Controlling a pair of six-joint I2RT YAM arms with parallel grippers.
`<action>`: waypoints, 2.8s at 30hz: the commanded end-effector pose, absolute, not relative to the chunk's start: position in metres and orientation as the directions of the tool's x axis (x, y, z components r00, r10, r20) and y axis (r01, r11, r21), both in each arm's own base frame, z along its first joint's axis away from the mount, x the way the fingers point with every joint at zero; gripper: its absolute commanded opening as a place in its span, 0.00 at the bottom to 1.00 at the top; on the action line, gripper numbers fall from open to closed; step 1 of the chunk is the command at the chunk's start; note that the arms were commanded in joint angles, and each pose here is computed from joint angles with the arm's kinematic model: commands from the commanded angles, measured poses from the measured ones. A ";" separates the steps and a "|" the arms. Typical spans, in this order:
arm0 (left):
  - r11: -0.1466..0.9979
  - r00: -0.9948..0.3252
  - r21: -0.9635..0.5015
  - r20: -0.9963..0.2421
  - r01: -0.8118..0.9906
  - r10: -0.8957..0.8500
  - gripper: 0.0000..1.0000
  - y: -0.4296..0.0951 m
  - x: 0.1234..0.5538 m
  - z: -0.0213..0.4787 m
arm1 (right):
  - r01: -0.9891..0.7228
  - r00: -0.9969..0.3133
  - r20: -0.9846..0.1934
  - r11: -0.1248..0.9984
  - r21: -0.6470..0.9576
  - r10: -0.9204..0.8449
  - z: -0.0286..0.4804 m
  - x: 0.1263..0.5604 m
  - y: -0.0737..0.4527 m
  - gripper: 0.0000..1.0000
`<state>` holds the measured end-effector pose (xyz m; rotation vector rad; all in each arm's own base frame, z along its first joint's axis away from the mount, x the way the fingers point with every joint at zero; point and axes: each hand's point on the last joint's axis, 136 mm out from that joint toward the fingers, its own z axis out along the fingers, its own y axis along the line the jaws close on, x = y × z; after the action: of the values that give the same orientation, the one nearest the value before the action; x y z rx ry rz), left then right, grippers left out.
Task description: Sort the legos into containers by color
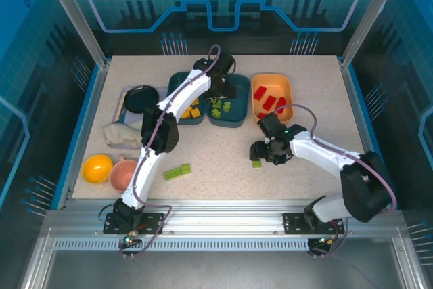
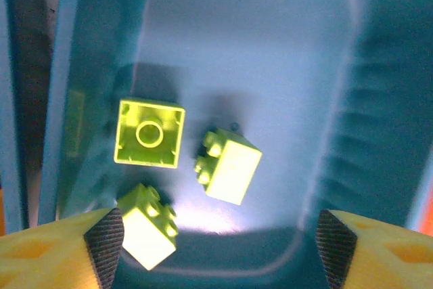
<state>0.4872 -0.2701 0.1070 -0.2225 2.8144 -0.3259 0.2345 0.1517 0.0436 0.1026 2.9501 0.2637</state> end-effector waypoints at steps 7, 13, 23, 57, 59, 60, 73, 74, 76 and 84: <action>0.825 -0.874 -0.543 -0.311 -0.160 -0.374 0.85 -0.263 0.420 0.227 | -0.017 -0.989 -0.150 0.998 0.053 -0.009 0.026 0.242 0.169 0.64; 0.810 -0.876 -0.546 -0.261 -0.214 -0.407 0.85 -0.232 0.362 0.216 | -0.002 -0.995 -0.100 1.000 0.001 -0.002 0.007 0.236 0.168 0.51; 0.739 -0.848 -0.600 -0.181 -0.307 -0.499 0.85 -0.191 0.277 0.187 | -0.078 -0.979 -0.185 0.996 -0.038 -0.084 0.040 0.243 0.179 0.24; 0.718 -0.774 -0.606 -0.251 -0.342 -0.581 0.86 -0.174 0.321 0.216 | 0.229 -0.960 -0.160 0.973 0.026 0.230 0.065 0.442 0.250 0.54; 0.718 -0.771 -0.580 -0.226 -0.385 -0.595 0.86 -0.167 0.310 0.209 | 0.204 -0.957 -0.199 0.977 0.062 0.212 0.081 0.446 0.258 0.59; 0.714 -0.764 -0.564 -0.211 -0.415 -0.610 0.86 -0.162 0.303 0.205 | 0.191 -0.953 -0.224 0.978 0.089 0.206 0.092 0.448 0.262 0.61; 0.398 -0.430 -0.213 0.131 -0.892 -0.893 0.83 -0.110 0.180 0.105 | -0.445 -0.761 -0.609 0.863 0.239 -0.224 0.214 0.348 0.341 0.65; 0.357 -0.387 -0.192 0.152 -0.914 -0.909 0.83 -0.109 0.175 0.098 | -0.491 -0.751 -0.610 0.832 0.258 -0.254 0.210 0.329 0.343 0.66; 0.278 -0.306 -0.166 0.181 -0.946 -0.935 0.84 -0.110 0.169 0.088 | -0.544 -0.754 -0.589 0.778 0.314 -0.290 0.197 0.298 0.345 0.67; -0.020 -0.009 -0.129 0.220 -0.991 -0.975 0.87 -0.118 0.193 0.059 | -0.661 -0.742 -0.527 0.585 0.470 -0.415 0.171 0.216 0.350 0.67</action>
<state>0.1750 -0.1093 0.0630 -2.0519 2.4217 -0.3402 0.2386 0.3258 0.1433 -0.7163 2.5985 0.7255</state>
